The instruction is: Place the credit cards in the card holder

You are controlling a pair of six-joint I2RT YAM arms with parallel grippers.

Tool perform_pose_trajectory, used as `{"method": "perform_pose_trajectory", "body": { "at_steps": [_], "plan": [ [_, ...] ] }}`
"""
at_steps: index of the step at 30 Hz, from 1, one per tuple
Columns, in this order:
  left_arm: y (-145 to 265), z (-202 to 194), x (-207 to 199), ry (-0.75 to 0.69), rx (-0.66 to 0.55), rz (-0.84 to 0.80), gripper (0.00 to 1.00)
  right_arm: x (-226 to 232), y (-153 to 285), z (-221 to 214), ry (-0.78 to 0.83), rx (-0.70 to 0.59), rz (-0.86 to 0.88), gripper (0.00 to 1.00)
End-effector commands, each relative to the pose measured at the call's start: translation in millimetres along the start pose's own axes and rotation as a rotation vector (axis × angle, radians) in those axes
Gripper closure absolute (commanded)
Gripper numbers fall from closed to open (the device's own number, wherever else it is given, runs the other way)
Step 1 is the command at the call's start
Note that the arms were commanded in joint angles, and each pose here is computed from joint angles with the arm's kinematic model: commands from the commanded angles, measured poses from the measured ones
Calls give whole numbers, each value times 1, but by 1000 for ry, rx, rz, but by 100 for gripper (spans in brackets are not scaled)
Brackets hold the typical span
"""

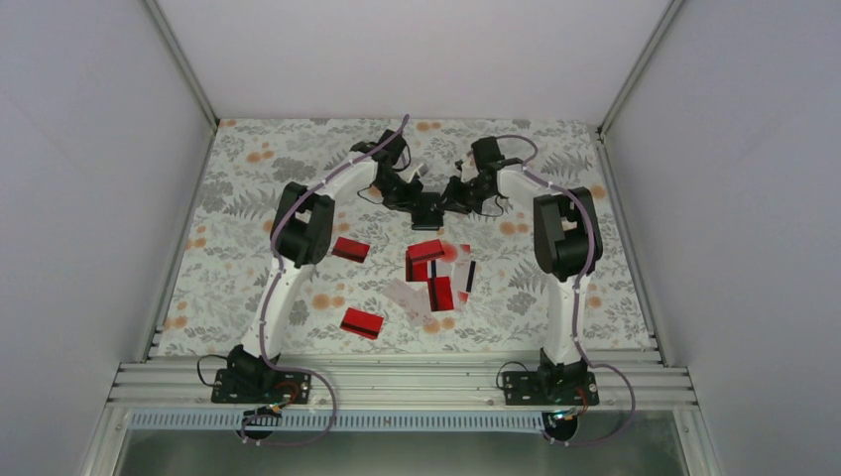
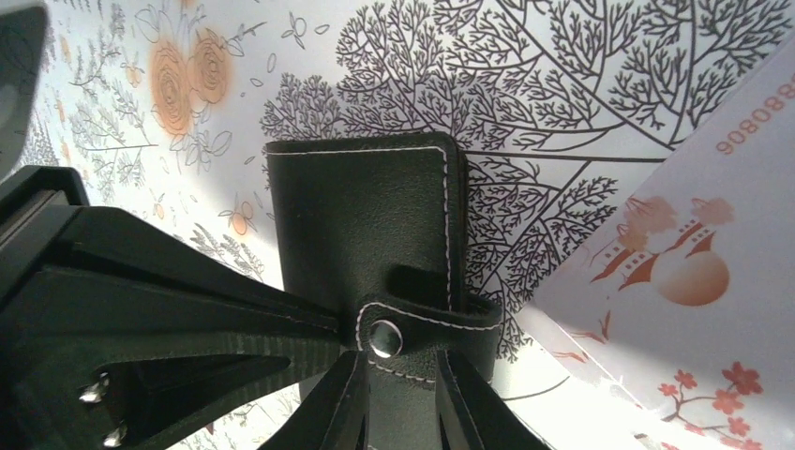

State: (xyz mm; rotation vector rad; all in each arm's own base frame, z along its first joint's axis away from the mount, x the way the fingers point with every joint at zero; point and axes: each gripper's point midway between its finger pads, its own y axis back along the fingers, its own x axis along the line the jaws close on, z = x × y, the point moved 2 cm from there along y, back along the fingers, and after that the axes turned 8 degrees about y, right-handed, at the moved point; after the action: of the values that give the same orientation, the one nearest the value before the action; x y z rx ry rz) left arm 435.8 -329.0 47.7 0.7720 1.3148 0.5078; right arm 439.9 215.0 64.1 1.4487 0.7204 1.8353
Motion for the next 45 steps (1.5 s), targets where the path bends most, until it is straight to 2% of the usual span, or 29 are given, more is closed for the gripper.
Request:
{"method": "perform_pose_trajectory", "body": {
  "at_steps": [1, 45],
  "plan": [
    [-33, -12, 24, 32, 59, 49, 98, 2, -6, 4, 18, 4, 3, 81],
    [-37, -14, 22, 30, 68, 39, 98, 13, -34, 0, 23, 66, 69, 82]
  ]
}}
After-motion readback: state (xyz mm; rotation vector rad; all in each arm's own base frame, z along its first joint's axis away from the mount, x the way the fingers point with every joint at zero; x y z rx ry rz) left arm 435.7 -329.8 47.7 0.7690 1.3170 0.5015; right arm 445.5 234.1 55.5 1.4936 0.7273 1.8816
